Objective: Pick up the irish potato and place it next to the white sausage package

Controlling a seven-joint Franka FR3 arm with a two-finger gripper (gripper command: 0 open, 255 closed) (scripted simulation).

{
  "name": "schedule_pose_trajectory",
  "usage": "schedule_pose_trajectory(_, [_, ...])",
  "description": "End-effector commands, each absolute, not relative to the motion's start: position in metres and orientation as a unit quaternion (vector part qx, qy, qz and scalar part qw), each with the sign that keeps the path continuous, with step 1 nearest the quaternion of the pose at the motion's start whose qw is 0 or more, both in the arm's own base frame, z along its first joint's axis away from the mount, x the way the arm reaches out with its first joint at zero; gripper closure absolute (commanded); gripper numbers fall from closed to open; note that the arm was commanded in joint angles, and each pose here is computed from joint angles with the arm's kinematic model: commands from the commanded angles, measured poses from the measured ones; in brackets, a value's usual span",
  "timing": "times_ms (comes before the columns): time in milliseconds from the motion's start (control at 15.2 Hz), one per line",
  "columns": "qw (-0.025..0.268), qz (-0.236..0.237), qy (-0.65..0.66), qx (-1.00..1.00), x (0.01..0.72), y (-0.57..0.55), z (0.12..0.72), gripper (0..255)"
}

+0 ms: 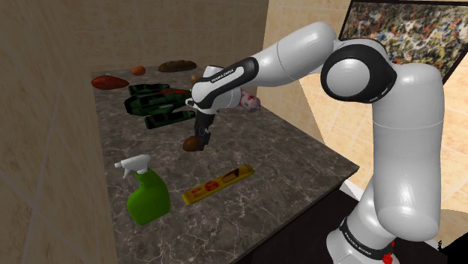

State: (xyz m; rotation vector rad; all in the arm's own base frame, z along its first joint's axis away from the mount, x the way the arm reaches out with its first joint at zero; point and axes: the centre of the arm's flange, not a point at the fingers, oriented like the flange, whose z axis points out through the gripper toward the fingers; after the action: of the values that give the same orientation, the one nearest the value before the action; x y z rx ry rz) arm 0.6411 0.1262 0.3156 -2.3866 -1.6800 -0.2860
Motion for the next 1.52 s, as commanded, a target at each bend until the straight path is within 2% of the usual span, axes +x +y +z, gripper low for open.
schedule_pose_trajectory(0, [0.105,-0.097,-0.570,-0.809,0.641,0.127,0.315,255])
schedule_pose_trajectory(198, [0.105,-0.097,-0.570,-0.809,0.641,0.127,0.315,255])
schedule_pose_trajectory(1452, [0.105,-0.097,-0.570,-0.809,0.641,0.127,0.416,255])
